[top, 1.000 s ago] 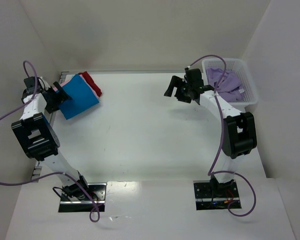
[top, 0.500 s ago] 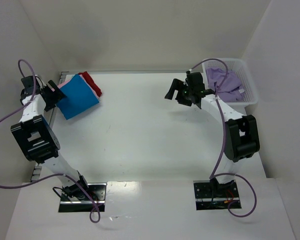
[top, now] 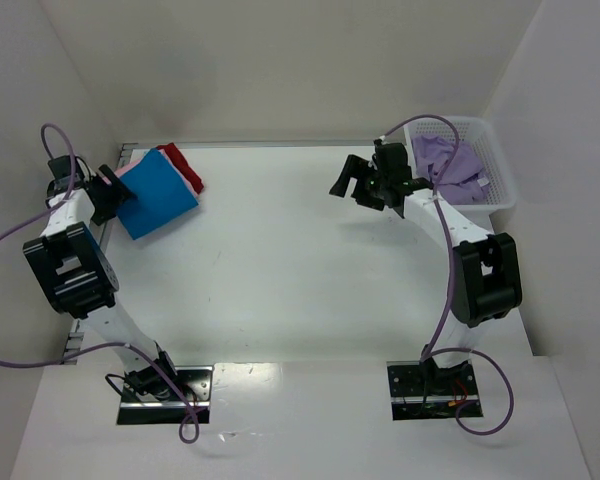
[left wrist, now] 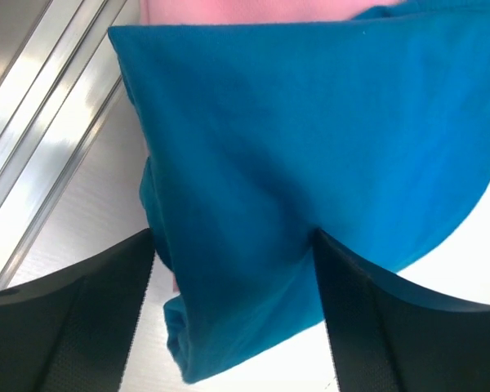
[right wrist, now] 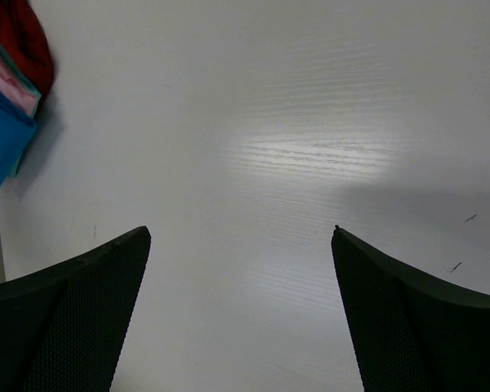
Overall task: Fold and stack the t-shirts
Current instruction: Put the neatly folded tshirt into the corner of the board with the left arm
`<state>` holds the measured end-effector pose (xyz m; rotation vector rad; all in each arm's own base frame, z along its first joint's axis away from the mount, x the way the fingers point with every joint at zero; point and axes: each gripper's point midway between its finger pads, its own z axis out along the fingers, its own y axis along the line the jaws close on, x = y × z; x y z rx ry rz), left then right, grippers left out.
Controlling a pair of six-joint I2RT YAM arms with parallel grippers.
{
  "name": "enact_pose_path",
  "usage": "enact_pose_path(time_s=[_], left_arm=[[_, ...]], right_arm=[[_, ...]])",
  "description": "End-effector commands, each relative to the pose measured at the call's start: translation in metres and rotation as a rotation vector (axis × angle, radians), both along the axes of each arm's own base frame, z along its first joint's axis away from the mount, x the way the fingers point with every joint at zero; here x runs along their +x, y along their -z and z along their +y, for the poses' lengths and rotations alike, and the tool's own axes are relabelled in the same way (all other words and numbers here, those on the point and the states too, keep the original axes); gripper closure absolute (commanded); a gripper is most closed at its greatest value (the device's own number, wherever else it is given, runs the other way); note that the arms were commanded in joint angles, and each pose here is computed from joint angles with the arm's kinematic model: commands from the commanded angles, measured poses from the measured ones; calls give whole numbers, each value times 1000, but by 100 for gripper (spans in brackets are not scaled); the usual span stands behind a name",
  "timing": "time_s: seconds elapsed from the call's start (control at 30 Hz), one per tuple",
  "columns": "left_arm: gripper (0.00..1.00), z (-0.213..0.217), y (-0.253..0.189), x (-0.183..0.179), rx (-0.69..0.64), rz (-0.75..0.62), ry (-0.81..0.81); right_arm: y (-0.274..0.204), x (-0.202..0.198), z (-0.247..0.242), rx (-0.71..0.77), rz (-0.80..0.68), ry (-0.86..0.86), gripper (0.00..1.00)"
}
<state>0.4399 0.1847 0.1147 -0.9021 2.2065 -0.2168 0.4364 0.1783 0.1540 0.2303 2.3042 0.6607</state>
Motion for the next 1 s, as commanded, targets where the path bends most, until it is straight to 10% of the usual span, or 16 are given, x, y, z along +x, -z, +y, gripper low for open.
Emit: enact_pose_path(time_s=[0.0,0.3,0.97], left_arm=[[16,13,-8,22,7,-80,-27],[56,19,-17,32,37,-156,-84],[43,37,-49,57,411,-48,-11]], right_arm=[[-29,3,-5,14,-82,18,3],[-33,0,-9,2,-86,36,3],[-25,-1,-10,-3,-68,35,3]])
